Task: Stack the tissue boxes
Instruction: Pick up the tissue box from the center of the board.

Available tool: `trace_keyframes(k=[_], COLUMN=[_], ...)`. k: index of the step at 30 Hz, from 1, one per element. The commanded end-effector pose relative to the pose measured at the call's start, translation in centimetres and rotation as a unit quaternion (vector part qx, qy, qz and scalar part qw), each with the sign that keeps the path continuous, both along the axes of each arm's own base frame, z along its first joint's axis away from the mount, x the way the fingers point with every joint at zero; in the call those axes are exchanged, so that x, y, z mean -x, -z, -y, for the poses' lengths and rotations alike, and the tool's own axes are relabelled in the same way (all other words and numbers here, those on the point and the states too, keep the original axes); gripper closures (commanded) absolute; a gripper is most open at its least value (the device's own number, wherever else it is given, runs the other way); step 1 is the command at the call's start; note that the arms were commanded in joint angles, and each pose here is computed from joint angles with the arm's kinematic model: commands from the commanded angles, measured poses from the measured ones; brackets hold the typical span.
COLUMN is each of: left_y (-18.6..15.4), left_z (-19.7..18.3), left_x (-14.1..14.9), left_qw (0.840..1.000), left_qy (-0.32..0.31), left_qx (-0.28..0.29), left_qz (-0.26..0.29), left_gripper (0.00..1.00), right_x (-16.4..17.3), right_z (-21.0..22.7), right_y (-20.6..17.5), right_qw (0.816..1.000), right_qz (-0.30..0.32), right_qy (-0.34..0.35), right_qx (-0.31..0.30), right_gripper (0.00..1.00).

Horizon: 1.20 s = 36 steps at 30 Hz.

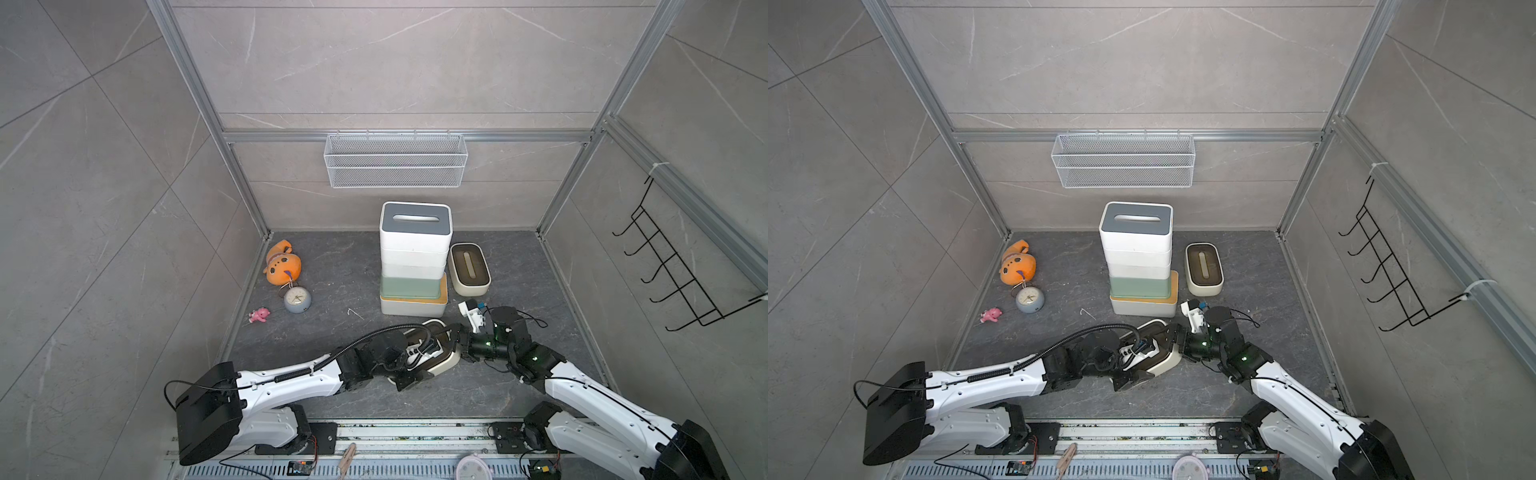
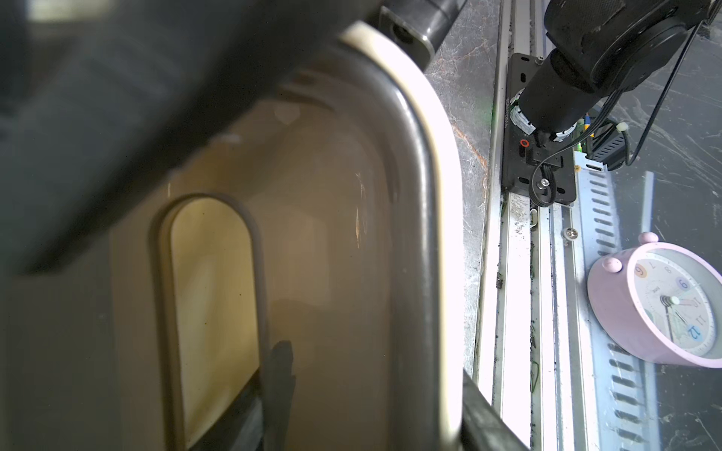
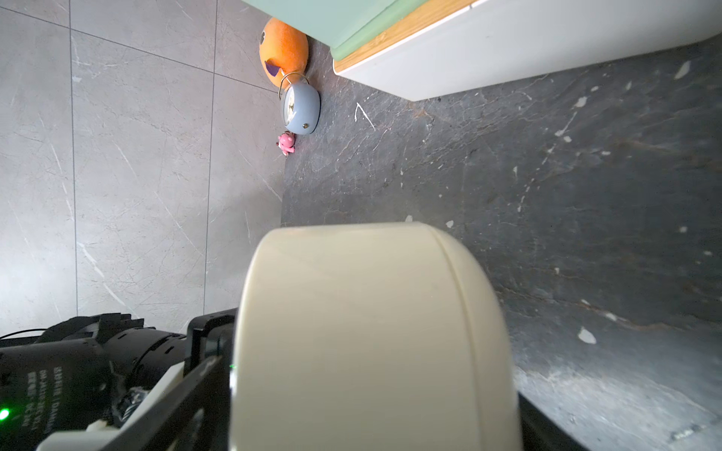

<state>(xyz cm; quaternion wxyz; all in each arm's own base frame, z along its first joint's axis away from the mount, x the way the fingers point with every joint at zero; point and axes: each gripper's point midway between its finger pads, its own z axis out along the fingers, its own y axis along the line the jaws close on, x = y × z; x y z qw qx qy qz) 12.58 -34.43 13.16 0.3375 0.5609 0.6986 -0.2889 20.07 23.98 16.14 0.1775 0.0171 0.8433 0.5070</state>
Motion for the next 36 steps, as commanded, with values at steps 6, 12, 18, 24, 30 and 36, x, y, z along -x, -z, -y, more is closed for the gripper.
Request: trace_keyframes(k=[6,12,18,24,30,36], left_y=[-2.2,-2.1,-1.9,-1.9,-1.9,-1.5], left_z=[1.2,1.3,1.3,1.3,1.2,1.2], left_x=[0.0,0.0,0.0,-0.1,-0.2,-0.2], left_qw=[0.999,0.999,0.999,0.999,0.999,1.0], left_qy=[0.017,0.018,0.018,0.016,0.012,0.009], left_qx=[0.033,0.032,0.028,0.027,0.024,0.017], left_qz=[0.028,0.026,0.025,0.025,0.026,0.022], left_gripper=[0.47,0.47,0.46,0.45,0.43,0.41], right_x=[-0.3,-0.2,-0.1,-0.2,-0.3,-0.4], right_z=[-0.3,-0.5,-0.7,-0.7,-0.7,-0.6], right_y=[-1.9,-1.6,-1.3,-1.3,-1.3,-1.3], right_qw=[1.0,1.0,1.0,1.0,1.0,1.0], right_qz=[0.028,0.025,0.02,0.019,0.02,0.022], right_qy=[-0.004,-0.006,-0.01,-0.009,-0.008,-0.006], right_qx=[-0.008,-0.005,-0.004,-0.001,0.002,0.009], right_gripper=[0.09,0.14,0.2,0.23,0.25,0.27])
